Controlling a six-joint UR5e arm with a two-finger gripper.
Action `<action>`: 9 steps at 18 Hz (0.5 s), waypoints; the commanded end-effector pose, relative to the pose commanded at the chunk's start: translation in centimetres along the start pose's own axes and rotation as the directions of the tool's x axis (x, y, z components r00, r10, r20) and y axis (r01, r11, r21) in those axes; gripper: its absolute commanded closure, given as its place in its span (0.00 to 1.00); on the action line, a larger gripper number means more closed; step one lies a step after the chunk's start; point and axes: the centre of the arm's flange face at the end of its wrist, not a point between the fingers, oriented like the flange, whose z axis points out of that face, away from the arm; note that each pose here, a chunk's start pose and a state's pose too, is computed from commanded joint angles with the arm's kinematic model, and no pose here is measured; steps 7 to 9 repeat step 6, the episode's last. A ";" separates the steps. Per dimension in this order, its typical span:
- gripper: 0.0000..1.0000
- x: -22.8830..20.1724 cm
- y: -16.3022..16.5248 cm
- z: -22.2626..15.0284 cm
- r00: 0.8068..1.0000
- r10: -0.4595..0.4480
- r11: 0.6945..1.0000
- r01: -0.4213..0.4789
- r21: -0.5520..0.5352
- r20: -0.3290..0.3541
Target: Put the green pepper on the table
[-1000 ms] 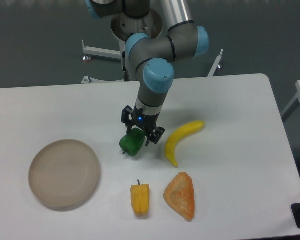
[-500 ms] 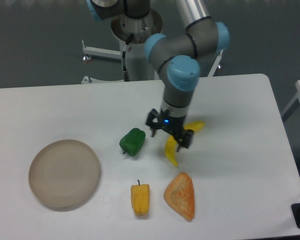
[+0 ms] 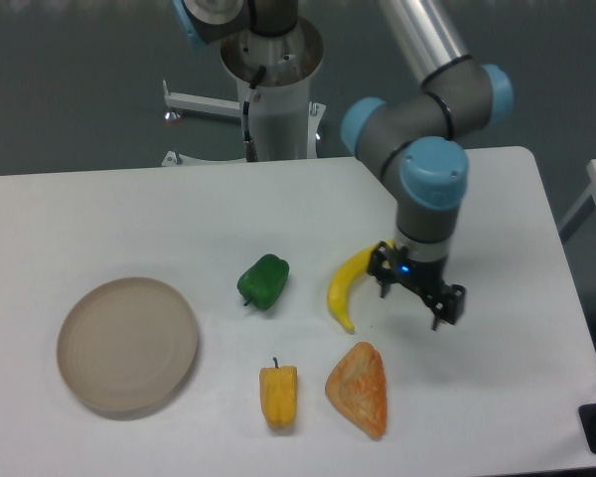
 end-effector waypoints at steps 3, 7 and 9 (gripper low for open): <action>0.02 -1.3 -0.3 0.4 1.000 0.018 1.000 -0.018 -0.007 0.020; 0.02 -1.6 -0.3 0.8 0.999 0.040 0.999 -0.040 -0.008 0.024; 0.02 -1.6 -0.3 0.8 0.999 0.040 0.999 -0.040 -0.008 0.024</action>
